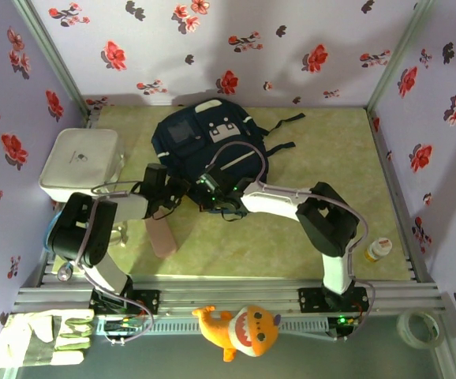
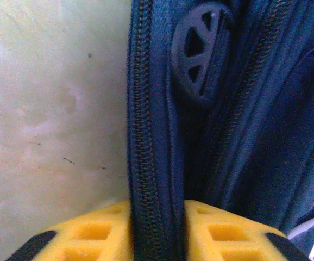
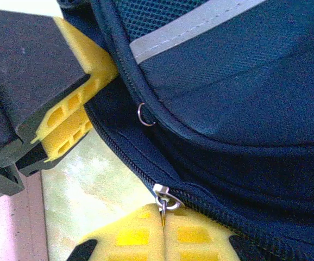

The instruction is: Pack the student bag

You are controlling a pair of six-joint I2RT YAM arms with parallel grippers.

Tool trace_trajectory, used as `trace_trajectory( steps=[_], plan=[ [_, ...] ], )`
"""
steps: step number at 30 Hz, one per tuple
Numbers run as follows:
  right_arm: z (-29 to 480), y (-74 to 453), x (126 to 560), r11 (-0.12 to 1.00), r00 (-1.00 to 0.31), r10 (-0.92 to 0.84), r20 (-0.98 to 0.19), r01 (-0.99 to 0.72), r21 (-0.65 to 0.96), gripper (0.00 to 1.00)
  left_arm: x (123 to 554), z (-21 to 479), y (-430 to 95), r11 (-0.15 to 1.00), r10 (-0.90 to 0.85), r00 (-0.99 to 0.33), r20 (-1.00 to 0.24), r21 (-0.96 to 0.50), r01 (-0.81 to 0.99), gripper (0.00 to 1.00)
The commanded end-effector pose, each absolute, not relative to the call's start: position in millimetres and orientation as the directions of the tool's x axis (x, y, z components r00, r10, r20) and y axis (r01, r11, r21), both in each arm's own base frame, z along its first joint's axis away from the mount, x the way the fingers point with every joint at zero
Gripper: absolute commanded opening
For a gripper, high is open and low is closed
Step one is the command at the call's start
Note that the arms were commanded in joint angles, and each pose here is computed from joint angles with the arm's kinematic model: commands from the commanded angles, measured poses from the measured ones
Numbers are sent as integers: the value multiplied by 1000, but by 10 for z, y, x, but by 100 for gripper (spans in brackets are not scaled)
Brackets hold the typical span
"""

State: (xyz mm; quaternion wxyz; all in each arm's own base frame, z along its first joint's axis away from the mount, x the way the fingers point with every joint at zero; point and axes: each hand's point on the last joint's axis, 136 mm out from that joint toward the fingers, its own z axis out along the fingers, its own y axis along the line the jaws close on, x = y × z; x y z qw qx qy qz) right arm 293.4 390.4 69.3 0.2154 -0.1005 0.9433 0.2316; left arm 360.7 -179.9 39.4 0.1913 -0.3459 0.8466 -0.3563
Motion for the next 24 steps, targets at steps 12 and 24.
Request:
trace_trajectory(
  steps=[12, 24],
  plan=[
    [781, 2405, 2936, 999, -818, 43, -574, 36, 24, 0, 3674, 548, -1682, 572, -719, -665, -204, -717, -398, 0],
    [784, 2701, 3021, 981, -853, -43, -520, -134, 139, 8, 3688, 606, -1731, 580, -699, -686, -201, -721, -379, 0]
  ],
)
